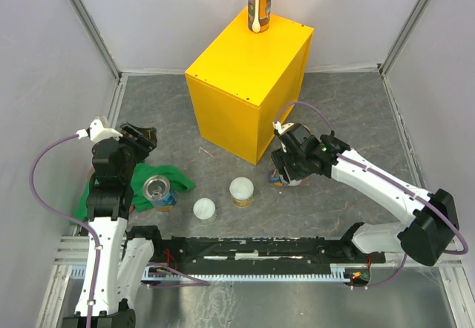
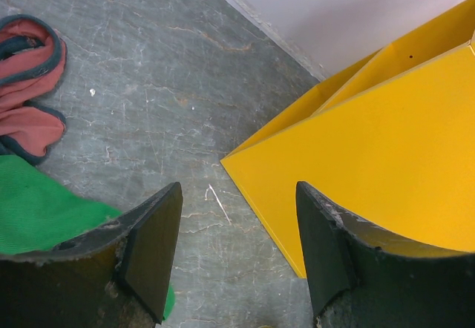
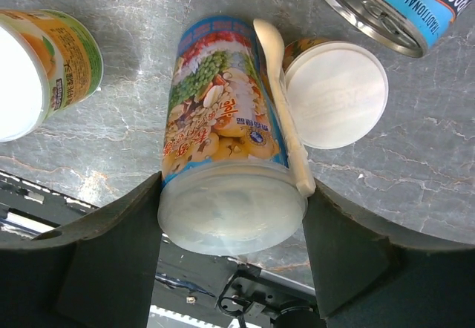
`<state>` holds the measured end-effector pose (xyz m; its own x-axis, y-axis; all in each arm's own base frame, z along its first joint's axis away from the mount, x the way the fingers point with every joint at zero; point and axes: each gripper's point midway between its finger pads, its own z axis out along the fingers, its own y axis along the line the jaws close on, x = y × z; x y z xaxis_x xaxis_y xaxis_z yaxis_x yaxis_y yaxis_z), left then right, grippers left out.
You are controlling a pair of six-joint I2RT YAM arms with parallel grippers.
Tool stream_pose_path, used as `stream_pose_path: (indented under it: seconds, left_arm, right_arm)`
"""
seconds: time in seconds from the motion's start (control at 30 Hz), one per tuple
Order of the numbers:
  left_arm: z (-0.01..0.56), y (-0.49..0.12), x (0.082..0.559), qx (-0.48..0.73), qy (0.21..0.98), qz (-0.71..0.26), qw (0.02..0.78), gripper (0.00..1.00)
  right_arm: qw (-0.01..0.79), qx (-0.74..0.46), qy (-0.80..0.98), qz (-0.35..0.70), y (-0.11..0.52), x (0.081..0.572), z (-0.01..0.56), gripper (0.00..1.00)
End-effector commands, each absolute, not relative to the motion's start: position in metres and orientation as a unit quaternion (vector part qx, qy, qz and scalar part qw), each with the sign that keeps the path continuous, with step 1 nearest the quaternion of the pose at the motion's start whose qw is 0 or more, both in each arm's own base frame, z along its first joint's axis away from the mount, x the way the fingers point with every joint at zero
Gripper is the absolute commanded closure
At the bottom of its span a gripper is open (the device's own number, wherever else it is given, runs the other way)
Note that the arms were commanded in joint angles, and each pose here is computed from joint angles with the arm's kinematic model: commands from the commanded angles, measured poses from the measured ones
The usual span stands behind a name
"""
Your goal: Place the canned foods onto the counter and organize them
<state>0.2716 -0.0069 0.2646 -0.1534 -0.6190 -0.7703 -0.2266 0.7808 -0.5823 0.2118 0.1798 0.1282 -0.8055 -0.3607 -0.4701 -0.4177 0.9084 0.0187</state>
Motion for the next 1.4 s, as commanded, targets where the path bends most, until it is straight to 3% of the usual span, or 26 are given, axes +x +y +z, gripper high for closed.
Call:
stream_pose_path:
  seconds: [0.0,0.57,0.7,1.03,1.37]
  left_arm:
    - [0.274,-0.007,0.276,-0.271,0.731,-0.167,0.604,0.31]
    - [0.271,-0.006,0.274,-0.275,0.733,-0.166,0.6,0.31]
    - [0.271,-0.007,0.273,-0.277,0.732,-0.17,0.598,0.31]
    - [0.272,-0.008,0.272,-0.278,0.732,-0.171,0.598,0.31]
    - [0.272,-0.007,0.27,-0.277,0.734,-0.169,0.597,0.31]
  right_arm:
    - [0.278,-0.208,0.935,0.068,0.188,0.228,0.159,0.44]
    - [0.277,-0.226,0.929,0.098,0.205,0.227,0.156,0.4]
    - [0.28,-0.239,0.923,0.112,0.216,0.222,0.152,0.33]
    - [0.305,-0.242,0.913,0.121,0.225,0.223,0.15,0.01]
    - [0.348,-0.228,0.902,0.119,0.21,0.219,0.156,0.01]
